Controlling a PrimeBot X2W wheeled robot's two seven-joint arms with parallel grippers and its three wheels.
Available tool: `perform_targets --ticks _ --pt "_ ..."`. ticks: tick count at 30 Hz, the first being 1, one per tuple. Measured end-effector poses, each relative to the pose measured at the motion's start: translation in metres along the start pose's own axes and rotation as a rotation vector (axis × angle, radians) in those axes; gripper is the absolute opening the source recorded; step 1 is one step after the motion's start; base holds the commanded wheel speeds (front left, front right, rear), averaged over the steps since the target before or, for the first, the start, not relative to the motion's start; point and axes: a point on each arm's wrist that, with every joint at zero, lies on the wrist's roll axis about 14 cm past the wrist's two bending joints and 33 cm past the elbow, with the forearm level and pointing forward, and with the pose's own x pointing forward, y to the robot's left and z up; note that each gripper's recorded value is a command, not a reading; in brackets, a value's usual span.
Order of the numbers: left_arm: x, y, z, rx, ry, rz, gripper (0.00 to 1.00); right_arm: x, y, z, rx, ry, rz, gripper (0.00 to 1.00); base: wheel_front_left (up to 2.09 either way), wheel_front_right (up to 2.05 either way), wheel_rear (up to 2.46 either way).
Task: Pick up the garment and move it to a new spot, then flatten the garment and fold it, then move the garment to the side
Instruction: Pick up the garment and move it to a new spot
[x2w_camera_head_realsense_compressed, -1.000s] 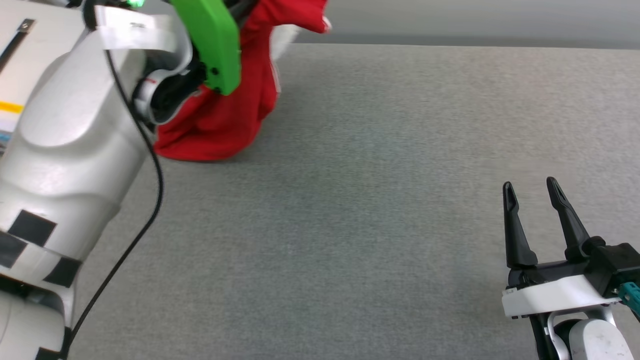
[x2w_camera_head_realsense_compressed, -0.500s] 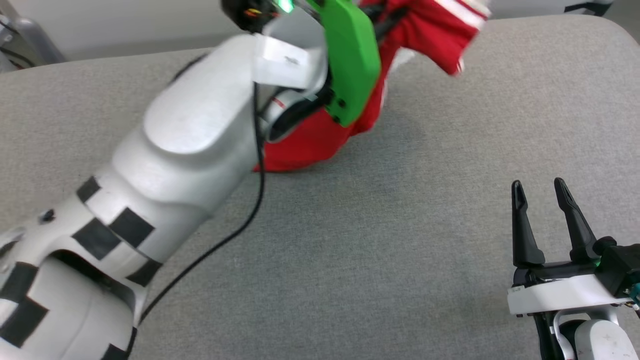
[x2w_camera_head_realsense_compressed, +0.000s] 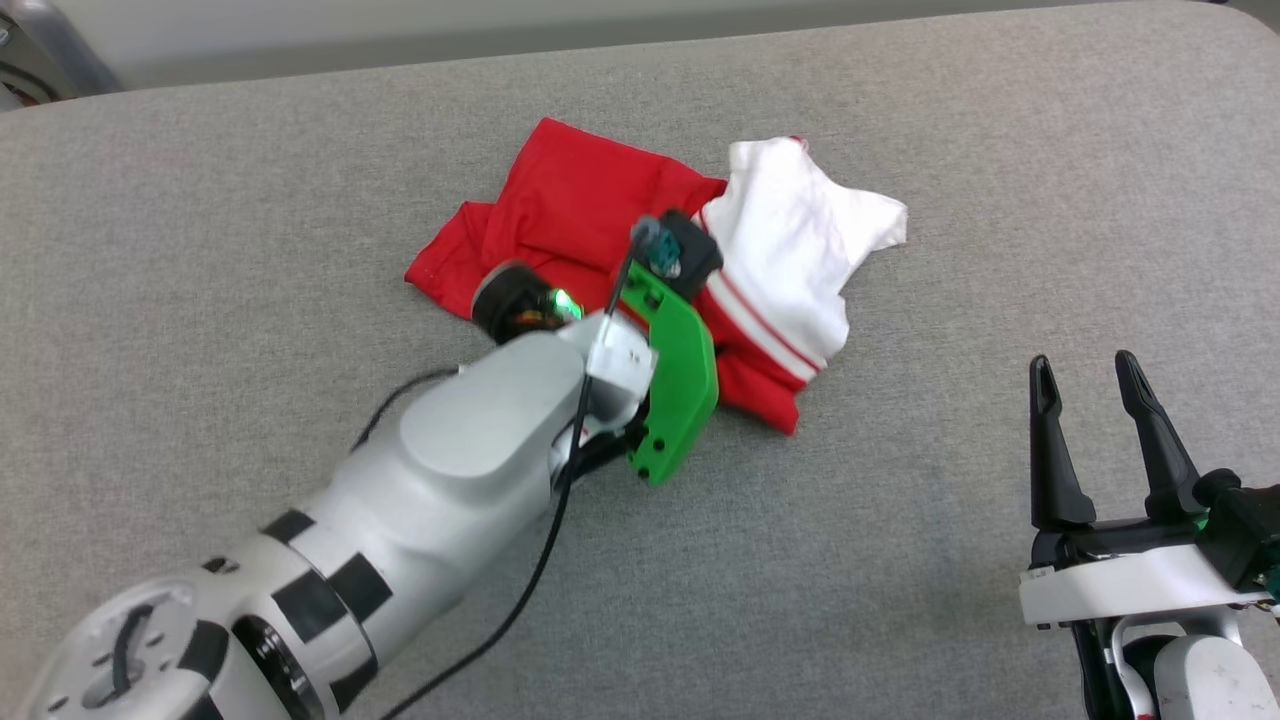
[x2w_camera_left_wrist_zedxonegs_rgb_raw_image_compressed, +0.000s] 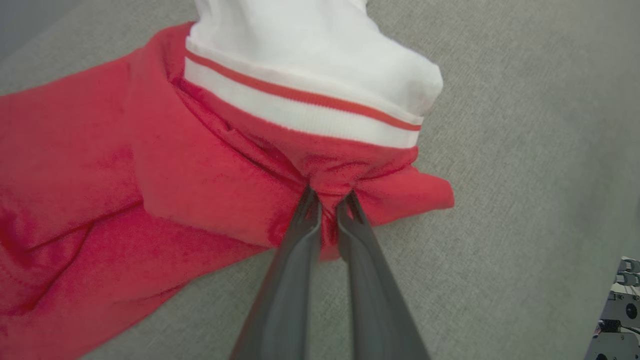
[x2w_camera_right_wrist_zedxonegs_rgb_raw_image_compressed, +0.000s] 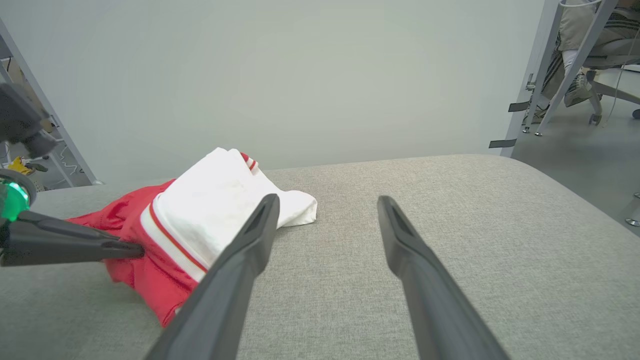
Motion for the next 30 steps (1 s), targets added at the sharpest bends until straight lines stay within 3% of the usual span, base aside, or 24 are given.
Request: perform_targets --ticks 5,6,7,16,22,27,30 --pt "0.004 -0.007 -0.033 -0.051 0.064 -0.005 0.0 0.001 0.001 -0.001 0.0 0.001 0.005 1.0 0.0 0.0 0.0" --pt "0.004 -0.008 -0.029 -0.05 0.039 -0.005 0.82 0.002 0.001 -0.001 0.0 0.0 0.005 1.0 0.0 0.0 0.0" --pt "0.004 -0.009 -0.024 -0.047 0.01 -0.004 1.0 0.002 0.002 0.0 0.0 -0.001 0.006 1.0 0.0 0.0 0.0" --pt "-0.032 -0.001 0.067 0.077 -0.454 0.12 1.0 -0.002 0.014 0.007 0.006 -0.021 0.041 1.0 0.0 0.0 0.0" --pt "-0.071 0.023 0.081 0.071 -0.596 0.29 1.0 -0.004 0.027 0.011 0.014 -0.031 0.082 1.0 0.0 0.0 0.0" --pt "-0.132 0.05 0.094 0.076 -0.746 0.493 1.0 -0.005 0.039 0.013 0.023 -0.038 0.117 1.0 0.0 0.0 0.0" --pt "-0.164 0.061 0.073 0.067 -0.784 0.616 1.0 -0.006 0.045 0.014 0.028 -0.042 0.137 1.0 0.0 0.0 0.0"
